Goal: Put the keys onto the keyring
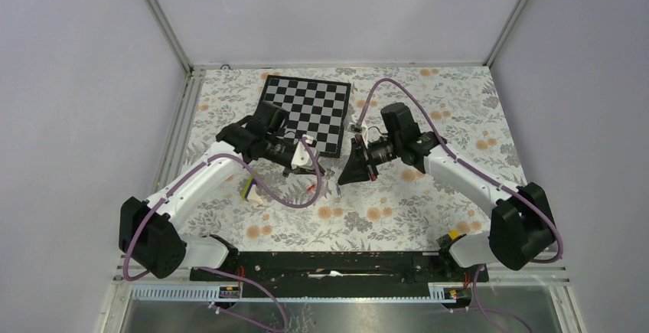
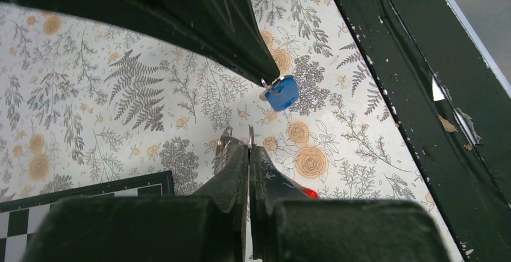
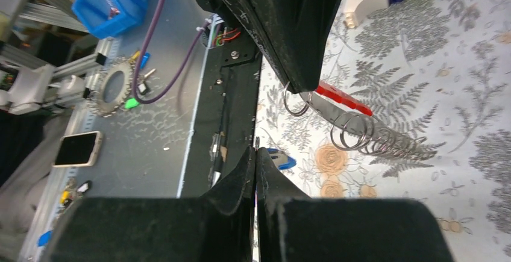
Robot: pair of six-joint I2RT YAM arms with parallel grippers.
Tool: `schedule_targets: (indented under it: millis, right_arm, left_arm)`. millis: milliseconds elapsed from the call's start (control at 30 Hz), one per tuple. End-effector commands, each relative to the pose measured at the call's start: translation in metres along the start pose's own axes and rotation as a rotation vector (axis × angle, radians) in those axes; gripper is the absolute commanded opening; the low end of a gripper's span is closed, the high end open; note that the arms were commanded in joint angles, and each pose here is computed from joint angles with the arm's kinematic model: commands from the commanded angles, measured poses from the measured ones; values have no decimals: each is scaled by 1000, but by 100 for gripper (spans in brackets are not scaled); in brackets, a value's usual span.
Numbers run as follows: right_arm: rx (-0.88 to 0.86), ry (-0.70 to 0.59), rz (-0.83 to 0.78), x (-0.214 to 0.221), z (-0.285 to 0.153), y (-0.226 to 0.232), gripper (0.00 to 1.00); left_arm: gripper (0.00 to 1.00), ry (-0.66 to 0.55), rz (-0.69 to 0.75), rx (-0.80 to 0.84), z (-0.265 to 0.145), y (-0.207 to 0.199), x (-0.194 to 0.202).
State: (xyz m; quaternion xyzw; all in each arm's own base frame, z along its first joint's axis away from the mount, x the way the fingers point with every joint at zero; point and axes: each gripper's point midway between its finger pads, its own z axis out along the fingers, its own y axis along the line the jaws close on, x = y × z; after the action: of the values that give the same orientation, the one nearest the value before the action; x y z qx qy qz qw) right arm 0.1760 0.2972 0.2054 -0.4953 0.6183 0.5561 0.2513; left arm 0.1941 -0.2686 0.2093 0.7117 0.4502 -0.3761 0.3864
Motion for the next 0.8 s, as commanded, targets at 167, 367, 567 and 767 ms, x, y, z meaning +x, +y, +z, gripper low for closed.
schedule_targets:
  millis: [167,367,567,767]
  right_arm:
    - [-102,-50,54,-10,9,1,0]
    - [-107,-44,84,-6,12,-4,0]
    - [-112,-39,98,-4,14,-7,0]
    - [-125,-37,107,-3,15,-6,0]
  left_arm:
    - [0,-37,146,46,4,-10,-13]
    - [0,-34,162,54,5,-15,-11]
    - [0,-34,166,59,6,-16,-10]
    - [0,-32,168,63,8,-17,-8]
